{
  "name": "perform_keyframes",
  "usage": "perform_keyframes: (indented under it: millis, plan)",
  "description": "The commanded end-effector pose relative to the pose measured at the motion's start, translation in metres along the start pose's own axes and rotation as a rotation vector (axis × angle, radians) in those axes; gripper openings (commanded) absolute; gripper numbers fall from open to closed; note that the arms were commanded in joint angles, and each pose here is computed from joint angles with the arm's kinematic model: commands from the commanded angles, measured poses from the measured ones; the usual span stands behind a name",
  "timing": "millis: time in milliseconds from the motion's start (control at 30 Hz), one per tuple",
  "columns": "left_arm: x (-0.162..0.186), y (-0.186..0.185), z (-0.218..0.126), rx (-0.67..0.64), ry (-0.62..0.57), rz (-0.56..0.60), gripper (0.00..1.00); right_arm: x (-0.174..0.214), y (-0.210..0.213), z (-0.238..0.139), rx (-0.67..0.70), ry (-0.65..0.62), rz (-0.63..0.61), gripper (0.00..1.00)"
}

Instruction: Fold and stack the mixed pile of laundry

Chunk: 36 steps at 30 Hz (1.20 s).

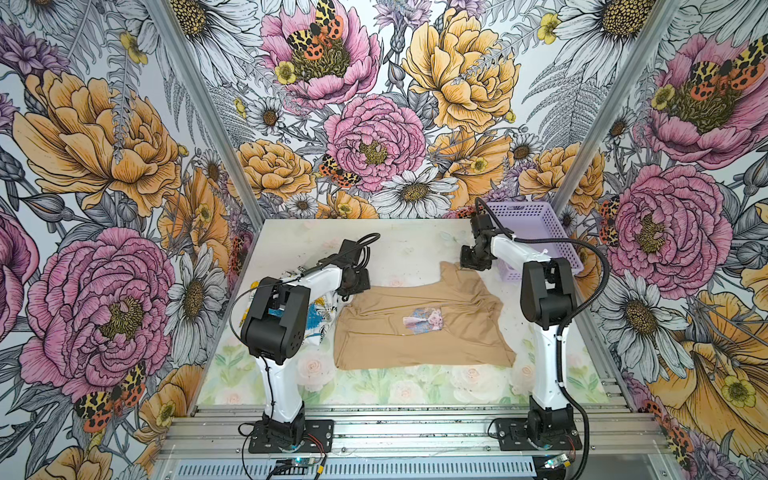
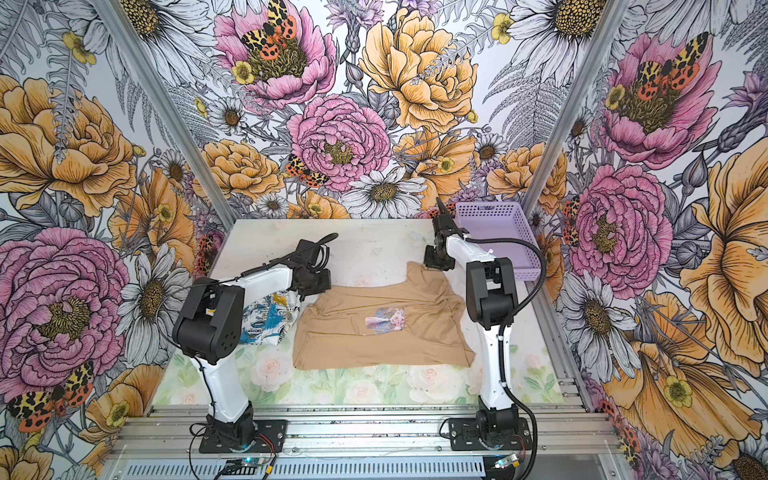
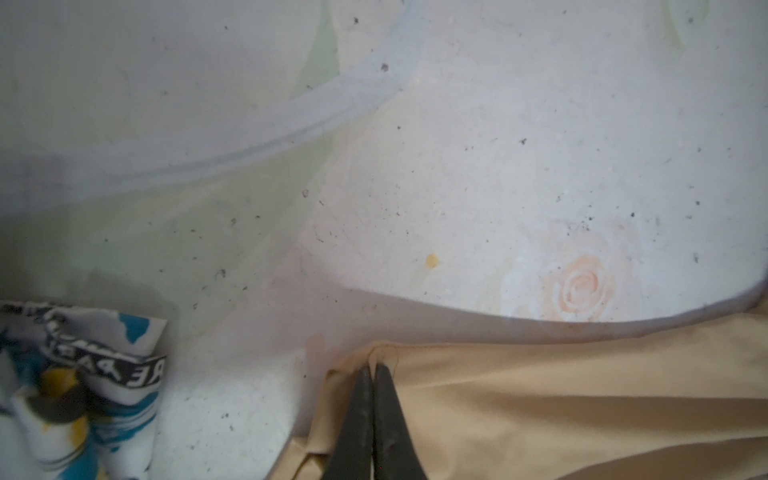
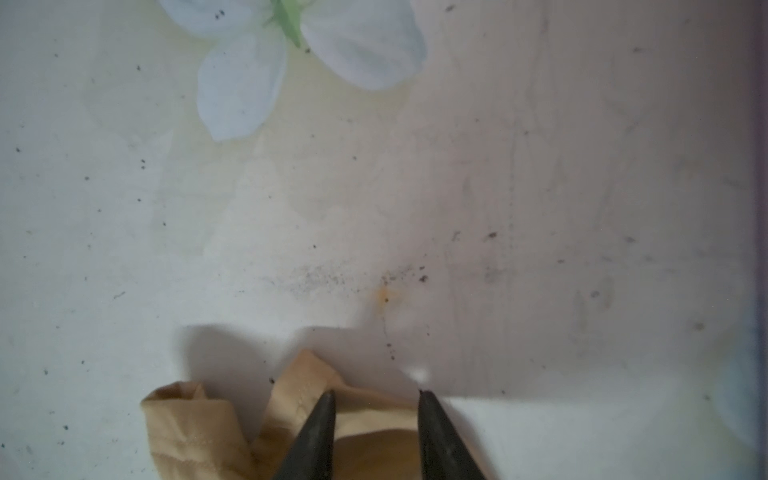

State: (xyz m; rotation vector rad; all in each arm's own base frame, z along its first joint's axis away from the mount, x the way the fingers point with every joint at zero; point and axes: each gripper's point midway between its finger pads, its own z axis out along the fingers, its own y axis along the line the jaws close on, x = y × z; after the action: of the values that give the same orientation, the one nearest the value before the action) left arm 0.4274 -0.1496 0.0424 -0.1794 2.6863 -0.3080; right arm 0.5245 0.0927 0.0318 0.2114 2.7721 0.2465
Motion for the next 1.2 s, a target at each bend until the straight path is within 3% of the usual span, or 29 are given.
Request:
perform_keyframes:
  millis: [0, 433, 567, 700, 800, 967, 1167]
  plan:
    - [-0.004, -0.002, -0.007, 0.023, -0.013, -0.019, 0.0, -0.011, 0.01, 0.008, -0.016, -0.025, -0.032, 0.36]
    - [-0.002, 0.0, -0.008, 0.02, -0.01, -0.019, 0.0, 0.0, 0.02, 0.028, -0.04, 0.021, -0.07, 0.34]
    - [-0.003, 0.0, -0.01, 0.019, -0.014, -0.018, 0.0, 0.004, 0.017, 0.027, -0.025, 0.024, -0.079, 0.26]
    - [-0.002, 0.0, -0.009, 0.019, -0.011, -0.019, 0.0, 0.0, 0.016, 0.024, -0.019, 0.012, -0.084, 0.09]
    - [-0.004, -0.002, -0.008, 0.022, -0.012, -0.024, 0.0, -0.008, 0.018, 0.019, -0.025, -0.009, -0.084, 0.0]
    - [-0.011, -0.004, -0.009, 0.026, -0.025, -0.035, 0.0, -0.025, 0.024, 0.0, -0.038, -0.063, -0.081, 0.0]
    - [-0.032, -0.007, -0.021, 0.042, -0.076, -0.053, 0.0, -0.051, 0.031, -0.049, -0.035, -0.181, -0.093, 0.0]
